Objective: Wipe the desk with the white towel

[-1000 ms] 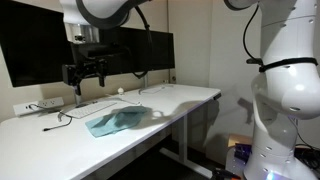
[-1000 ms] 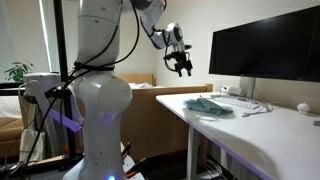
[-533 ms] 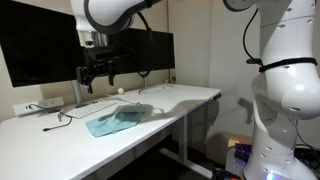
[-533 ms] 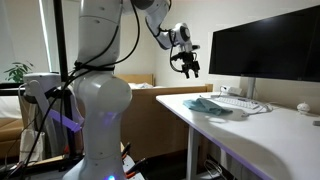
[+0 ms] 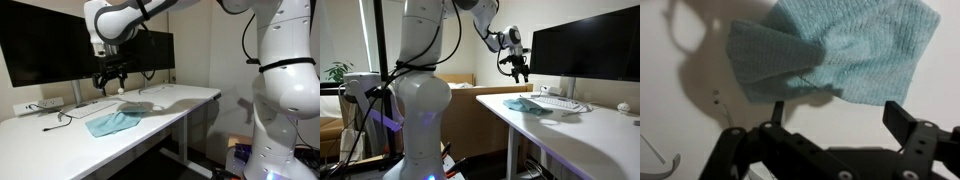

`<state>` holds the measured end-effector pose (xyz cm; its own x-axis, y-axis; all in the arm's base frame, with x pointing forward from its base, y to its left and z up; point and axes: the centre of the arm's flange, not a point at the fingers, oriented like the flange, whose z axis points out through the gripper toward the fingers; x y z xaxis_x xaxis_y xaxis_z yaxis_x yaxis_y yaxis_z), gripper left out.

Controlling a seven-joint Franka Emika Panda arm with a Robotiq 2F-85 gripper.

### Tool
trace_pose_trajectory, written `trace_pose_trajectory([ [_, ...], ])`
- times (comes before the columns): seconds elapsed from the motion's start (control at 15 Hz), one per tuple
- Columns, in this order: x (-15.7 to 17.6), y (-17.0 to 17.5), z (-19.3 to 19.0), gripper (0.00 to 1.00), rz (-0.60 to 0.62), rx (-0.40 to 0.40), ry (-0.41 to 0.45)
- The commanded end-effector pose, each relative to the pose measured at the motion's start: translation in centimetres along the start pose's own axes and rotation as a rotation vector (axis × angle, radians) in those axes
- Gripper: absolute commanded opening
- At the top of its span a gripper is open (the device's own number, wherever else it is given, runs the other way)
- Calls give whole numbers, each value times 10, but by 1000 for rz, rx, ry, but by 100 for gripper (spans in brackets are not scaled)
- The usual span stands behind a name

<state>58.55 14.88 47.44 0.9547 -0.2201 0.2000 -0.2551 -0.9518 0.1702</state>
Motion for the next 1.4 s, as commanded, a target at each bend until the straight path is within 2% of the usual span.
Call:
trace_pose_trajectory([
  [0.0,0,19,18,100,13,-26,-75],
  [0.2,-5,27,31,100,-22,-27,-140],
  [0.53,-11,37,57,100,-31,-99,-210],
  [0.73,-14,32,72,100,-46,-101,-252],
  [1.07,-16,24,85,100,-110,70,-303],
  [1.33,-16,23,89,100,-119,112,-324],
])
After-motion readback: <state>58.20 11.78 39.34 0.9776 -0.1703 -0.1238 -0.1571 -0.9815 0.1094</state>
